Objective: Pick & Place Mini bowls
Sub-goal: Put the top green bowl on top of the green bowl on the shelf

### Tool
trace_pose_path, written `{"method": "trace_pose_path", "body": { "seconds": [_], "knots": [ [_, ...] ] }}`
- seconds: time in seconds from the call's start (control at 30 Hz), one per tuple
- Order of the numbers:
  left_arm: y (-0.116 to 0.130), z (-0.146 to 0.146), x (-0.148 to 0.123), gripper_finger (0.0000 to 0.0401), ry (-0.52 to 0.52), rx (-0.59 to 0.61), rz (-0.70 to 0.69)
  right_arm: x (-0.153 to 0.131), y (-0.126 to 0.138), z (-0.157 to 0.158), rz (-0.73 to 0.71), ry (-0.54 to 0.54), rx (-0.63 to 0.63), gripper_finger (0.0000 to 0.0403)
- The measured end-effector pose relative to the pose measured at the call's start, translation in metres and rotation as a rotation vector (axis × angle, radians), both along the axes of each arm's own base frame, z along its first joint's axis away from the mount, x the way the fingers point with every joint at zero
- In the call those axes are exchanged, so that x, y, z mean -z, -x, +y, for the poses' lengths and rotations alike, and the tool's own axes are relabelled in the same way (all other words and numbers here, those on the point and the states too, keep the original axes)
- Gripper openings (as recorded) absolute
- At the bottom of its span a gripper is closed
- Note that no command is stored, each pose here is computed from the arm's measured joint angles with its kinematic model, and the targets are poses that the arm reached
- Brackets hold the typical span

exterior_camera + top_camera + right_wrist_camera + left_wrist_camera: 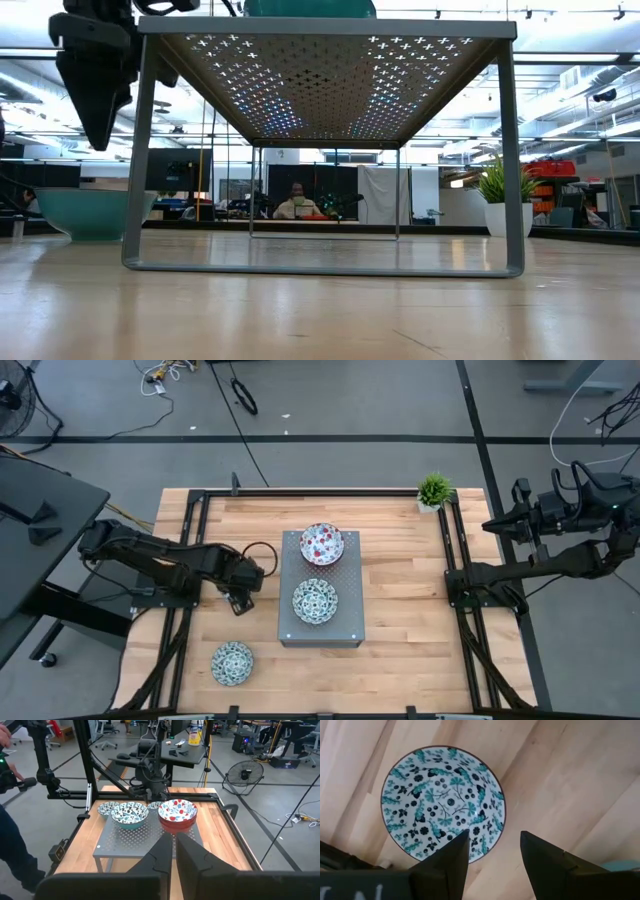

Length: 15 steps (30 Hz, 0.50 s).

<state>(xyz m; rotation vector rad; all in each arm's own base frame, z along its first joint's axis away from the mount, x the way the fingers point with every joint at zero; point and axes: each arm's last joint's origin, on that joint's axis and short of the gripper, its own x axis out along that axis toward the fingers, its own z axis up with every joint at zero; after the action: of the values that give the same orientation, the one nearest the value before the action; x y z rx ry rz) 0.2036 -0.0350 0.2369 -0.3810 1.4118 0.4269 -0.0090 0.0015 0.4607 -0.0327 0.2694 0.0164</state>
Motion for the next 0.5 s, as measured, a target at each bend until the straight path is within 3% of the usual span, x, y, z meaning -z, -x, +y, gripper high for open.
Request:
{"method": "trace_pose_path", "body": {
  "seconds": [0.5],
  "knots": [
    [0.024,-0.021,0.04,0.0181,-0.026,0.139,0.113,0.0,0.0,0.0,0.0,0.0,0.0,0.0029]
  ]
}}
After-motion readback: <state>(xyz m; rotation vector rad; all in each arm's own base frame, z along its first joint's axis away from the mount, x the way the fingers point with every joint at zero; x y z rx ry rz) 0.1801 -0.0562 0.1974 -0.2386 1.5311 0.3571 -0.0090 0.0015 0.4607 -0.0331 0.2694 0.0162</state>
